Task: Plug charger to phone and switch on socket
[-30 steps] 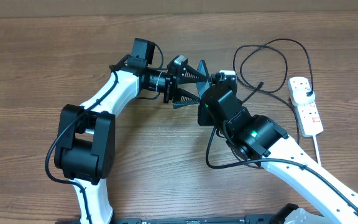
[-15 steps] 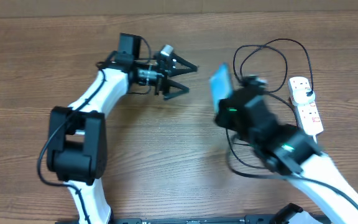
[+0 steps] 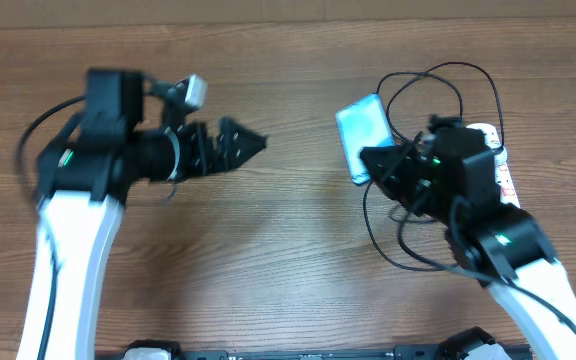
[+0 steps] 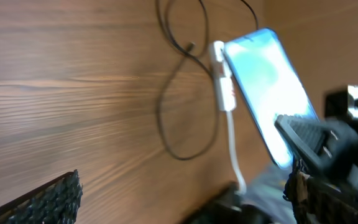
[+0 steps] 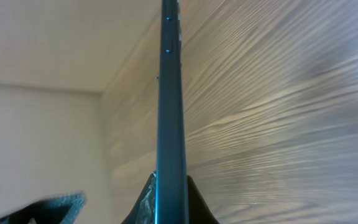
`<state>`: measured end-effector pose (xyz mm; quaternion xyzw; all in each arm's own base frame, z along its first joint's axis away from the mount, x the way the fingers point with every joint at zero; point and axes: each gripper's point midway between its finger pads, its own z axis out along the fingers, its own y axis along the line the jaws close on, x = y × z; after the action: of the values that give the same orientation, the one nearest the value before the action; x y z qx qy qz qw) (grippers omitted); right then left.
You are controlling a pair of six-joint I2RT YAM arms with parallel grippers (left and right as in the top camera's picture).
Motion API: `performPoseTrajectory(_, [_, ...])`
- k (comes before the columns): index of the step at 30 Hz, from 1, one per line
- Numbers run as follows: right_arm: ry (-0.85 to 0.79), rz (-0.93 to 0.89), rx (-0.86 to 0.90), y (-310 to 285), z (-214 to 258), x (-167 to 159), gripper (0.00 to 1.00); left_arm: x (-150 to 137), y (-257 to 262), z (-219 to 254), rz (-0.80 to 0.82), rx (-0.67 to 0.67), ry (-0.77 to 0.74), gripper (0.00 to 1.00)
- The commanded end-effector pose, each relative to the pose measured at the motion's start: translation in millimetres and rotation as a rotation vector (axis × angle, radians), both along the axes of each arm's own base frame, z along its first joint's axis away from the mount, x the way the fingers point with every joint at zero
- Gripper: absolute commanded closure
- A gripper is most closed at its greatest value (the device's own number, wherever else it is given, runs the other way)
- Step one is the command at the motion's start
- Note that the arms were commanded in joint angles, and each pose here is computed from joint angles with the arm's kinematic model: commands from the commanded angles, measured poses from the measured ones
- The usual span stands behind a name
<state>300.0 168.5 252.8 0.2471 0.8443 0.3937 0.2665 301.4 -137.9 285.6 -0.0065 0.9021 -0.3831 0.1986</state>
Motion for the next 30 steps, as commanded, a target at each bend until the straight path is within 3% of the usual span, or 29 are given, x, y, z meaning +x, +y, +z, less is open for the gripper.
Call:
performPoseTrajectory(1, [0.026,0.208,0.163,41.6,-9.0,-6.0,0.96,-24.2,34.8,34.6,0.108,0.178,-0.205,0.00])
performPoseTrajectory(4, [0.008,0.368,0.247,67.5,-20.1,-8.6,0.96,-66.0,62.6,67.6,0.279,0.233,-0.316,0.00])
performPoseTrajectory(9, [-0.020,0.541,0.291,84.5,-25.5,-20.2,0.96,-132.4,107.9,81.2,0.553,0.294,-0.372,0.01])
performPoseTrajectory(14, [-0.071,0.579,0.268,85.5,-26.0,-21.0,0.96,-190.3,138.0,64.8,0.757,0.291,-0.354,0.01])
performPoseTrajectory(18, [-0.063,0.590,0.272,85.9,-27.4,-23.7,0.96,-211.6,141.8,43.9,0.832,0.216,-0.344,0.00])
performPoseTrajectory(23, [-0.027,0.593,0.273,85.2,-32.6,-28.0,0.96,-194.5,134.1,3.1,0.899,0.066,-0.289,0.00])
performPoseTrajectory(30, [-0.025,0.534,0.234,80.3,-39.3,-19.1,0.96,-115.9,69.6,-33.5,0.692,-0.288,-0.229,0.00])
